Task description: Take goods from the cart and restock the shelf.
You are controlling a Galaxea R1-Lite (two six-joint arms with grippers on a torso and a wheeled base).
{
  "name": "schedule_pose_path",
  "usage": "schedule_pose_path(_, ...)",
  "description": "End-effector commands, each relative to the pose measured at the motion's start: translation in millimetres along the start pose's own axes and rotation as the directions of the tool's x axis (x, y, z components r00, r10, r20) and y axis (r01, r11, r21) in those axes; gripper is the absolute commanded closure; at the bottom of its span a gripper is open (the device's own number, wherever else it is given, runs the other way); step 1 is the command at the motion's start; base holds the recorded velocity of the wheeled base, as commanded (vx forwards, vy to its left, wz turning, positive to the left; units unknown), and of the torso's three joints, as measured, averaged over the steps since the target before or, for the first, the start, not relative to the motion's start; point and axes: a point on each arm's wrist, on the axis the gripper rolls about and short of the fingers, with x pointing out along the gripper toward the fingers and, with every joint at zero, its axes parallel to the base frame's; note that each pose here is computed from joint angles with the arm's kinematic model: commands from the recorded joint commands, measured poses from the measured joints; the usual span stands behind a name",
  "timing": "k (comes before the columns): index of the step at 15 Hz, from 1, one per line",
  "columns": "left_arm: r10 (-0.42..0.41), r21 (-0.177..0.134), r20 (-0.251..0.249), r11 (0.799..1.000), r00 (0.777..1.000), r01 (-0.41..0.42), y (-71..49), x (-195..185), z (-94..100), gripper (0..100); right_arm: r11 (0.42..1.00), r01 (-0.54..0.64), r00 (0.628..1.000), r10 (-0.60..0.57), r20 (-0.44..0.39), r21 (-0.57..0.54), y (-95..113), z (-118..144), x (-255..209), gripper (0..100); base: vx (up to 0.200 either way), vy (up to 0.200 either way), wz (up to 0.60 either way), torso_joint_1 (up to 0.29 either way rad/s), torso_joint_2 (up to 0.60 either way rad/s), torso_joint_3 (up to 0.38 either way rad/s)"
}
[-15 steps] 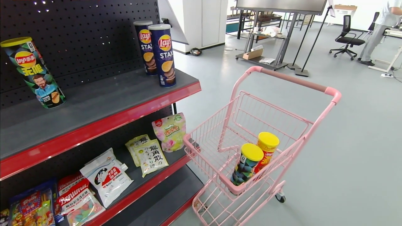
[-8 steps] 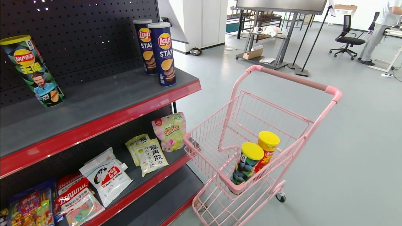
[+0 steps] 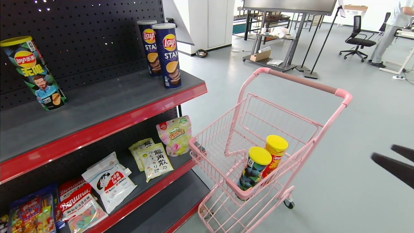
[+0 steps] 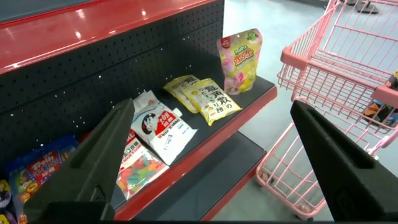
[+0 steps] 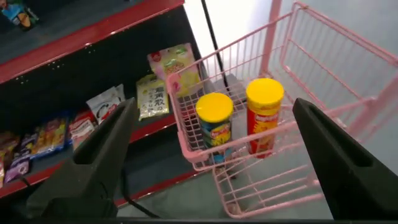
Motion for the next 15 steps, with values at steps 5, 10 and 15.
schedule_pose_path(5, 0.001, -0.001, 0.001, 1.0, 1.0, -0.001, 0.0, 0.0, 0.0, 0, 0.977, -0.212, 0.911, 0.203, -0.36, 0.013, -28.7, -98.0, 132.6, 0, 0.0, 0.0, 0.0, 0.0, 0.0, 0.0)
schedule_pose_path(10, -0.001, 0.001, 0.001, 1.0, 1.0, 0.001, 0.0, 0.0, 0.0, 0, 0.972, -0.233, 0.896, 0.22, -0.386, 0.014, -32.6, -110.6, 158.9, 0, 0.0, 0.0, 0.0, 0.0, 0.0, 0.0)
schedule_pose_path(15, 0.001, 0.001, 0.001, 1.0, 1.0, -0.001, 0.0, 0.0, 0.0, 0, 0.971, -0.24, 0.883, 0.227, -0.411, 0.021, -33.5, -121.8, 173.4, 0, 0.0, 0.0, 0.0, 0.0, 0.0, 0.0)
